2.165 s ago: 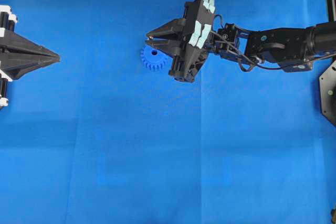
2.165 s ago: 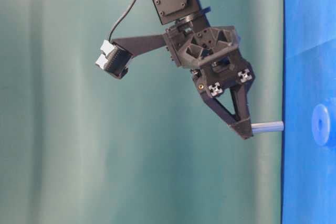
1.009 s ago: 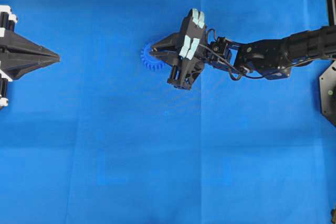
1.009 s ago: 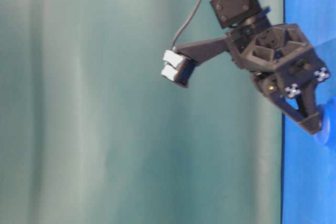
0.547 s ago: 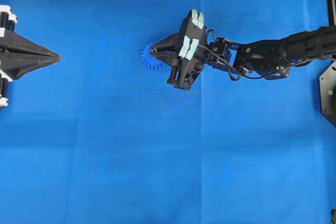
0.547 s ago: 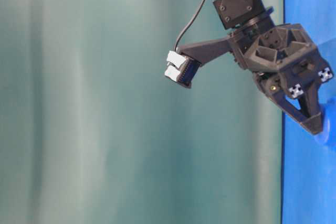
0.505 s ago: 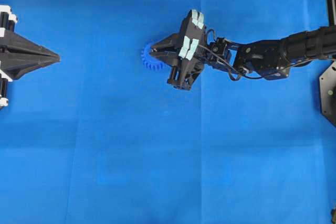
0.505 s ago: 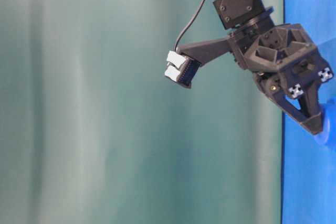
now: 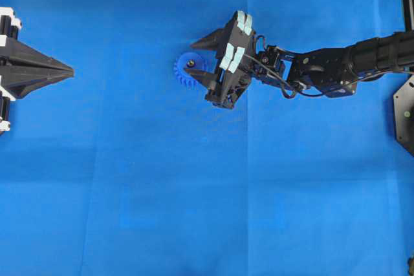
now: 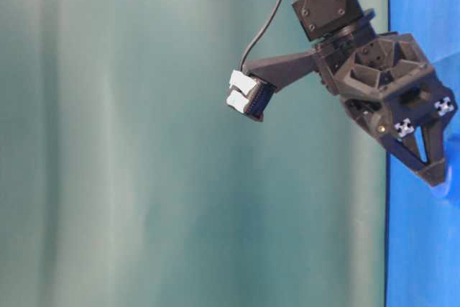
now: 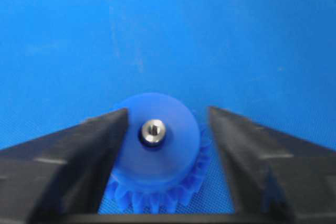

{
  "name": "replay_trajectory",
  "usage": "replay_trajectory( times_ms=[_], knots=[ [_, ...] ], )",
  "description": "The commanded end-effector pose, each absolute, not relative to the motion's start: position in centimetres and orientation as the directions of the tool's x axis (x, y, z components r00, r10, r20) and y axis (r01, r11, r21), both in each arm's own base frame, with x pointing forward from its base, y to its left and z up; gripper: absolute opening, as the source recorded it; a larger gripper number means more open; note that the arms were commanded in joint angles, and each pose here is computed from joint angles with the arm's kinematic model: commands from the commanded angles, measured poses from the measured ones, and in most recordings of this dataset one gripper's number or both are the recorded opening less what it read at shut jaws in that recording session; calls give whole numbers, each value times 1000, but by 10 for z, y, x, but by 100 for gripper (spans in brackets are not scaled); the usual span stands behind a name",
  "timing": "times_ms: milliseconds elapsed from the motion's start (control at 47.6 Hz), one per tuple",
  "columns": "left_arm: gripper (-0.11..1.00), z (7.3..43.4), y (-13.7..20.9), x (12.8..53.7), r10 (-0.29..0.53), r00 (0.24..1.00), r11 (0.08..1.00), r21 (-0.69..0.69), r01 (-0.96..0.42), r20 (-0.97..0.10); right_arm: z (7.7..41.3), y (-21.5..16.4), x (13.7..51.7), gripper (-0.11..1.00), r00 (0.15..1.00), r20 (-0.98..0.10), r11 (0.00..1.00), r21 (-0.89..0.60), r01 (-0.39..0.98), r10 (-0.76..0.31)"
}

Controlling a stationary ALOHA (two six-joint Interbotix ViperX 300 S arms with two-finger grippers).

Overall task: Insert the shaft placed at a random location into the center hole of the small gear at another random location.
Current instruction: 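Lower the shaft into the gear's center hole with the right gripper, then open the right gripper and raise it away from the gear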

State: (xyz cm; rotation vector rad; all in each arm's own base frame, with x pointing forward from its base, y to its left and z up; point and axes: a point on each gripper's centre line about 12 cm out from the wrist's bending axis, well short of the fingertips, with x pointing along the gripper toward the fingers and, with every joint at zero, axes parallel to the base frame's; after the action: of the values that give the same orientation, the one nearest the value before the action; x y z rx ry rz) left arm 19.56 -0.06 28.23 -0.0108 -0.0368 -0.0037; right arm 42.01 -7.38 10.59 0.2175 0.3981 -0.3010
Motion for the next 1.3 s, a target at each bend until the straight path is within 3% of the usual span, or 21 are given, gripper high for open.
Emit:
replay_trajectory(
  times_ms=[0,210,736,1282],
  knots=[
    [0,286,-1,197,-3,999,1000,-11,4,48,117,-73,425,70,892,-381,934,157,321,-243],
    [0,286,-1,197,-3,999,1000,-12,4,48,125,-73,426,68,899,-365,934,160,318,-244],
    [0,286,-1,197,-3,999,1000,-12,4,48,198,-68,416,68,934,-281,943,182,278,-221],
    [0,286,-1,197,-3,999,1000,-12,4,48,203,-67,413,68,936,-276,944,183,275,-219]
  ],
)
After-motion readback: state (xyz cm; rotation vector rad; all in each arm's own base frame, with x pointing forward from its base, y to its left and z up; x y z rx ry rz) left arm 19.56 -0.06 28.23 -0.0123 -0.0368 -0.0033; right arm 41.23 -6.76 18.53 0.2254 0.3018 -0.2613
